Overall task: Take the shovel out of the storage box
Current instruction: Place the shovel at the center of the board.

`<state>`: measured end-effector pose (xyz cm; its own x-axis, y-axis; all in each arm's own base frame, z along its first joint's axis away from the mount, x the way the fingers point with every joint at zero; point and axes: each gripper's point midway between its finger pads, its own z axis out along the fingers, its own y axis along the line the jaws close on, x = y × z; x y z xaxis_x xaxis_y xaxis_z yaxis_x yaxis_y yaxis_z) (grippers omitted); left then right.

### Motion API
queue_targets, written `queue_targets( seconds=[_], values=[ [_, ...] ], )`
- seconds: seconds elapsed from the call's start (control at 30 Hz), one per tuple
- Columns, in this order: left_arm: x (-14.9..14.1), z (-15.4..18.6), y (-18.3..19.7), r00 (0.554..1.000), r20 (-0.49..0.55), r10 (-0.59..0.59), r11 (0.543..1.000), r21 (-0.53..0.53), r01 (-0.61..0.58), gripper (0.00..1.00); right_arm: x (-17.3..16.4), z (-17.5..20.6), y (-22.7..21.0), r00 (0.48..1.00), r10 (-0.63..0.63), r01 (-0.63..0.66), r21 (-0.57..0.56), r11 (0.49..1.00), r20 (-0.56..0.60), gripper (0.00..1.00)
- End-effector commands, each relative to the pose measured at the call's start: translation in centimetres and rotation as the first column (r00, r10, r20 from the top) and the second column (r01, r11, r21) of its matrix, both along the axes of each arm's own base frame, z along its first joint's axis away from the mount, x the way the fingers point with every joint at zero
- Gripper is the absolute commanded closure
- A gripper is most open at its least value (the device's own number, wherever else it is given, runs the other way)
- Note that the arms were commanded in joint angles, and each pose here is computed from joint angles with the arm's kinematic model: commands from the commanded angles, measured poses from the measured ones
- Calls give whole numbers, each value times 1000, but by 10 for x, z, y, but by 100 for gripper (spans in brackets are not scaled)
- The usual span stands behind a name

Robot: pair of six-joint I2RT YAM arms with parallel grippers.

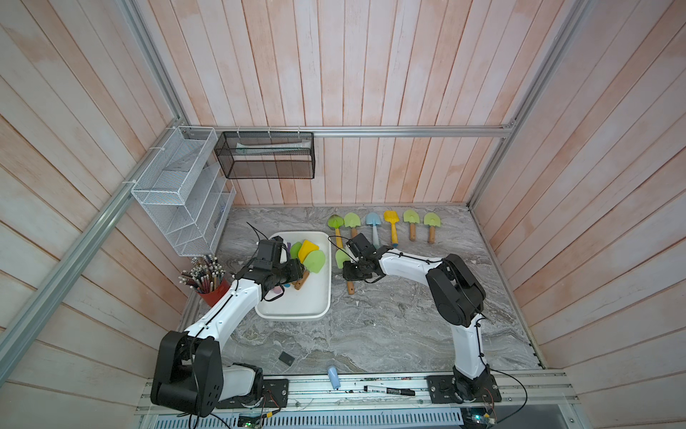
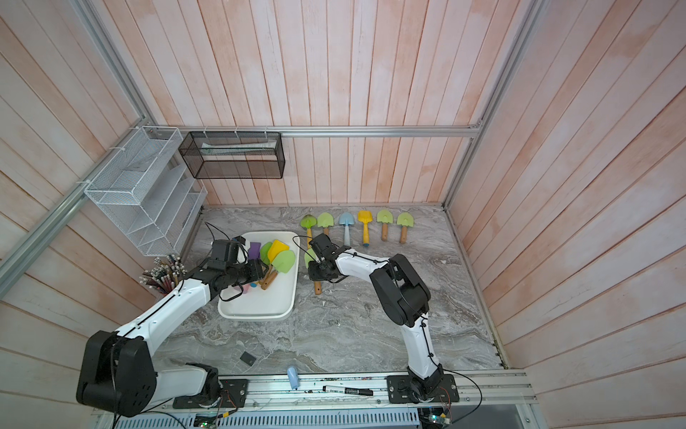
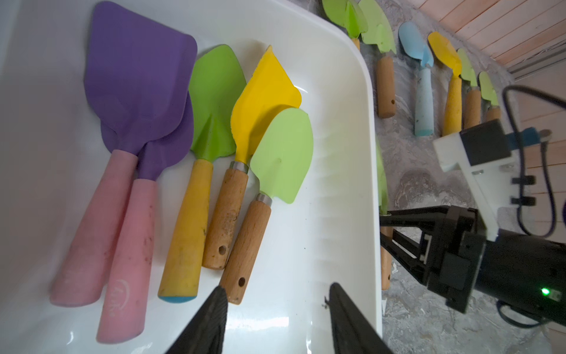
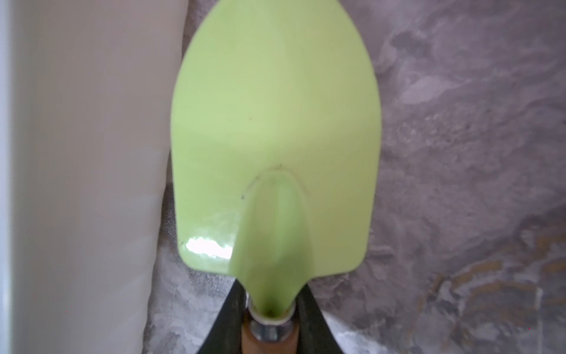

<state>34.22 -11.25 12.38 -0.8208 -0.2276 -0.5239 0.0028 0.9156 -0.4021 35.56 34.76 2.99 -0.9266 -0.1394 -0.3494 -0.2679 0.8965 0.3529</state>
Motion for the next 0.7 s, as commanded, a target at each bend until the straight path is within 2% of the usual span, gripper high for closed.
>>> queue_targets(
  seconds=[0.0,0.4,0.67],
  values=[
    [-2,-13,0,1000,-20,-6,999,41,7,45,-10,-19,-2,999,-4,3,-20,1000,-46,77],
    [9,-35,-14,997,-73,-34,997,66,39,45,-15,-27,-3,998,-4,3,-24,1000,-64,69],
    [17,-45,-21,996,-80,-40,996,79,46,45,-16,-11,-3,999,2,-1,7,1000,-37,66]
  ],
)
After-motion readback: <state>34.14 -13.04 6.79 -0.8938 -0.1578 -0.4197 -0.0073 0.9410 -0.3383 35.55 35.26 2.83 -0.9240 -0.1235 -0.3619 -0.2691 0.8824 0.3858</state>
